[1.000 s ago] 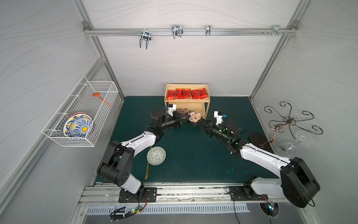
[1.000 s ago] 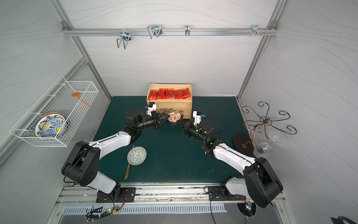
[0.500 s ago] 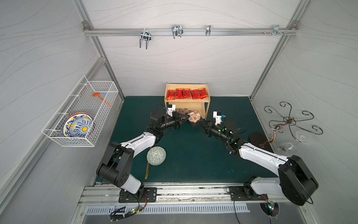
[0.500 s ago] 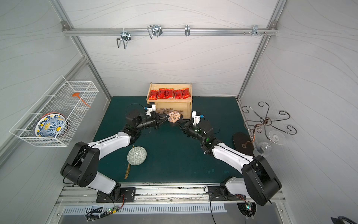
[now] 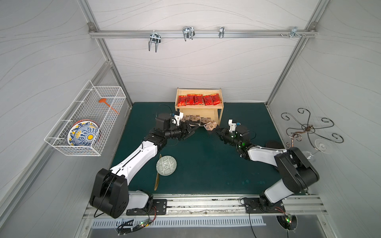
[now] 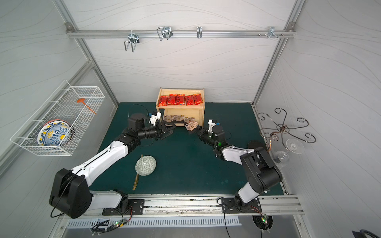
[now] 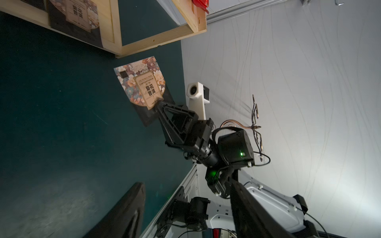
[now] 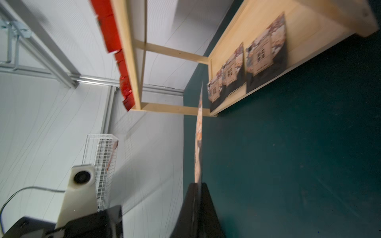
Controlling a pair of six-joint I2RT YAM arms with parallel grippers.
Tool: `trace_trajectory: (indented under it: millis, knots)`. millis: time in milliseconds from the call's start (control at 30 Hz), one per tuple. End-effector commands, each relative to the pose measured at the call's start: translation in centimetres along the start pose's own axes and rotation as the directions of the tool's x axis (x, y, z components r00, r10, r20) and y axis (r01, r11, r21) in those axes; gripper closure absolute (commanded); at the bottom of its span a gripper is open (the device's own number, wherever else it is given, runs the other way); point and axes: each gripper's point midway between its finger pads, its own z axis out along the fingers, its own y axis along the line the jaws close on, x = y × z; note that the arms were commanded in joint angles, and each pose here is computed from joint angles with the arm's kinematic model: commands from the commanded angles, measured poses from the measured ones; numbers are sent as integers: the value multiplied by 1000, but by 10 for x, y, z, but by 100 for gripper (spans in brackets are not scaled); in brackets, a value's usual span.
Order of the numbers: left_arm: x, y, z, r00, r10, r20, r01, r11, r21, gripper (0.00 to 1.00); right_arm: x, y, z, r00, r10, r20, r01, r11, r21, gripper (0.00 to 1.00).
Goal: Place the tea bags on the shelf by color
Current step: Pick up the tea bag from the center of the board, then adjust the shelf at the center of the board.
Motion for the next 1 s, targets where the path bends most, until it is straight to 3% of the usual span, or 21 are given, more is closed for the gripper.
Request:
trace_trajectory:
  millis: [0,400,967]
  knots:
    - [6,13,-14,998,55,-13,-55,996,-64,30,-24,23,14,998,-50,45,55,991,-121,100]
    - [15,25,-17,998,53,-45,-57,995,-82,31,-60,-12,60,994,15,104,-2,992,-123,100]
    - [13,26,-17,998,53,-42,-56,995,-80,33,-112,-30,43,985,24,168,-8,995,-98,100]
